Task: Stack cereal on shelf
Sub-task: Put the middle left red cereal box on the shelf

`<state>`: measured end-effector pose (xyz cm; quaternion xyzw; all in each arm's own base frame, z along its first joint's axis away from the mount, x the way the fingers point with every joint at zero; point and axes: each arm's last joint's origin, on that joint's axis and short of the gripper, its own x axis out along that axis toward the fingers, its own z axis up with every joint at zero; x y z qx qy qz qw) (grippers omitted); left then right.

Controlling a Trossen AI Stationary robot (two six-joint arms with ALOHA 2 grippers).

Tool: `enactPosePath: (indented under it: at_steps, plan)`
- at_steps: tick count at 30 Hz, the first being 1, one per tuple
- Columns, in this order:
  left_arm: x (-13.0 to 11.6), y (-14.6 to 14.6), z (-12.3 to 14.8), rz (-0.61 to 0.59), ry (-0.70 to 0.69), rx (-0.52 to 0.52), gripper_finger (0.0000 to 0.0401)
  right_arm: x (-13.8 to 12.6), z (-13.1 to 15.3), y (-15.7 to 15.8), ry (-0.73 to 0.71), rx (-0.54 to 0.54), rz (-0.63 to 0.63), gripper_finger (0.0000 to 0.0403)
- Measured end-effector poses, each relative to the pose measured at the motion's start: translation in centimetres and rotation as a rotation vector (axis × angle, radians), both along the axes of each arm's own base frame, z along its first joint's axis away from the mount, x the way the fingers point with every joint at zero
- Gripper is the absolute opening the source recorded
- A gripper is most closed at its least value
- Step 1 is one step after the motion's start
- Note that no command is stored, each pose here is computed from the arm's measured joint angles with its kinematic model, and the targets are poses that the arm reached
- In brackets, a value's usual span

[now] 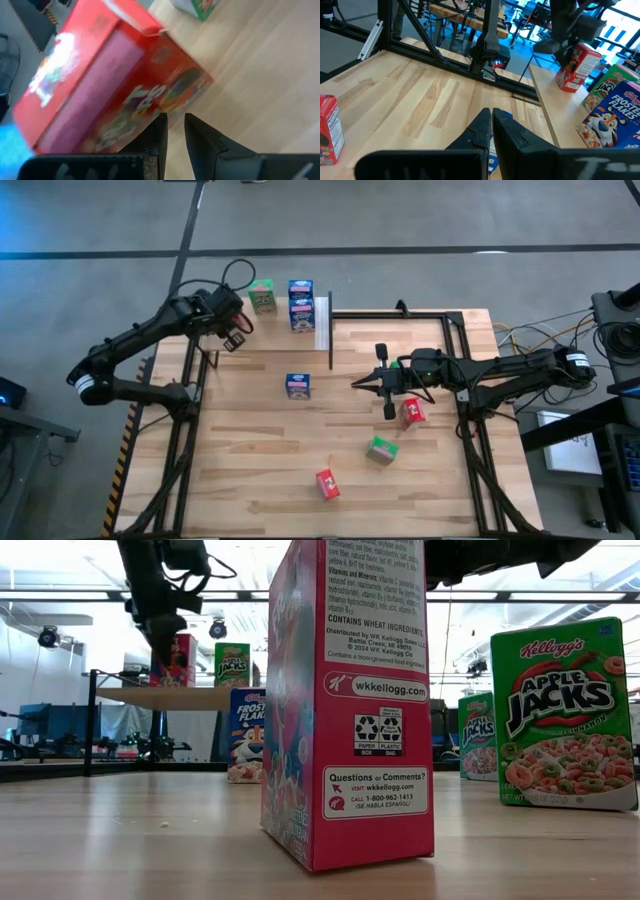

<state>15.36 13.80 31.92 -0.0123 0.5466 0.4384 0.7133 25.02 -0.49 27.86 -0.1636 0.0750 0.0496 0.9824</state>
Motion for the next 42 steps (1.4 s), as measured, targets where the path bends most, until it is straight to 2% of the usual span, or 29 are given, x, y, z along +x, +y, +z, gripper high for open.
enactPosePath:
  at_steps: [22,42]
  plan:
    - [0.0,1.0,0.0,-0.021,-0.014,0.054,0.0048,0.0,0.0,0.0,0.0,-0.001,0.0,0.0009]
    - [-0.2,0.9,-1.1,0.017,-0.008,0.019,0.0048,0.0,0.0,0.0,0.0,0.0,0.0,0.0009]
